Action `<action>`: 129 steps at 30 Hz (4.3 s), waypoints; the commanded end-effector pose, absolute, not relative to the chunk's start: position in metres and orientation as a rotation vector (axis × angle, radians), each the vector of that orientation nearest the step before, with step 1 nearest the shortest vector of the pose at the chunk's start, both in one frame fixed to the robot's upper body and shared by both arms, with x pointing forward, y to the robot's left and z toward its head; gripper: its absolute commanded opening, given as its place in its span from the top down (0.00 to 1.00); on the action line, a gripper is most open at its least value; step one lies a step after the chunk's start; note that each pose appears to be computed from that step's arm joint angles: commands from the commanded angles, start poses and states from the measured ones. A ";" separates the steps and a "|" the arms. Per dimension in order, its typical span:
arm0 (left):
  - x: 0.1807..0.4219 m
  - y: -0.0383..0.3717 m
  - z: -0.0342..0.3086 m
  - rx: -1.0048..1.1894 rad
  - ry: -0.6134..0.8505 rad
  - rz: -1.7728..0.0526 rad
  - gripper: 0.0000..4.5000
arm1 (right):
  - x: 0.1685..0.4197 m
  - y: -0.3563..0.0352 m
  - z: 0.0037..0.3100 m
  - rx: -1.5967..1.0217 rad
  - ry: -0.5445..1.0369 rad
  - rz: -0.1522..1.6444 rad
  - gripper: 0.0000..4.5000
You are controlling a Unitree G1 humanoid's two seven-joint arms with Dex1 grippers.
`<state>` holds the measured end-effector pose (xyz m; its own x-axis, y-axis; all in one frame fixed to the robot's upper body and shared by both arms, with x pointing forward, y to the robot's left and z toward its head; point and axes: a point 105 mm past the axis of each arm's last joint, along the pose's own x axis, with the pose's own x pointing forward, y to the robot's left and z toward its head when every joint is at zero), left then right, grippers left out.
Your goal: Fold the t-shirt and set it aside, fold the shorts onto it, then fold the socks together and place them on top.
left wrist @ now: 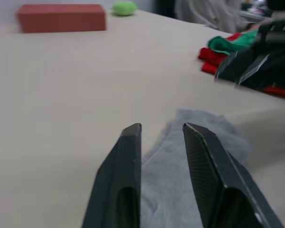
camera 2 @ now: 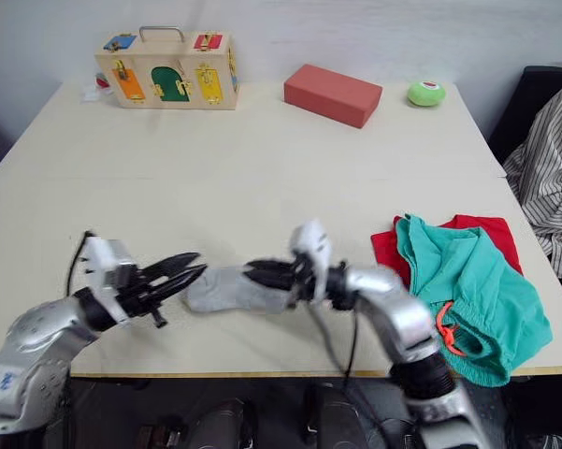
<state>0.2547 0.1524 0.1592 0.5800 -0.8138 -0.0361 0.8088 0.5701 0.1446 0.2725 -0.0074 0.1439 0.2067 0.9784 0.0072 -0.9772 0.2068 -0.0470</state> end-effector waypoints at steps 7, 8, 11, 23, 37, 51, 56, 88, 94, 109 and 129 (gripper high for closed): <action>0.280 0.168 0.105 0.235 0.168 -0.909 0.99 | 0.298 0.007 0.108 -0.161 -0.126 1.114 1.00; 0.280 0.166 0.104 0.226 0.173 -0.920 0.99 | 0.300 0.006 0.104 -0.160 -0.115 1.100 1.00; 0.284 0.162 0.097 0.224 0.186 -0.906 0.99 | 0.304 -0.002 0.094 -0.188 -0.094 1.056 1.00; 0.289 0.178 0.105 0.078 0.078 -0.797 0.99 | 0.334 -0.065 0.095 -0.201 -0.069 0.889 1.00; 0.260 0.236 0.145 -0.170 0.240 -0.749 0.60 | 0.292 0.003 0.134 -0.204 -0.166 1.324 1.00; 0.277 0.235 0.134 -0.364 0.636 -0.749 0.01 | 0.304 0.004 0.081 -0.361 0.021 1.315 1.00; 0.287 0.229 0.114 -0.295 0.725 -0.710 0.01 | 0.299 0.007 0.081 -0.350 0.023 1.336 1.00; 0.301 0.168 0.177 -0.254 0.629 -1.016 1.00 | 0.299 0.008 0.077 -0.323 0.073 1.322 1.00; 0.300 0.139 0.178 -0.153 0.689 -1.076 1.00 | 0.299 0.008 0.075 -0.318 0.089 1.315 1.00; 0.301 0.090 0.154 -0.217 0.700 -1.237 0.93 | 0.289 -0.010 0.090 -0.274 0.094 1.285 1.00; 0.295 0.073 0.151 -0.228 0.528 -1.388 0.00 | 0.272 -0.139 0.121 -0.163 0.130 0.909 1.00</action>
<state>0.2983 0.0763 0.1468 0.1162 -0.9637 -0.2404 0.8642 0.2174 -0.4538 0.2709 -0.1340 0.1079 0.5769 0.7823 -0.2349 -0.8114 0.5819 -0.0549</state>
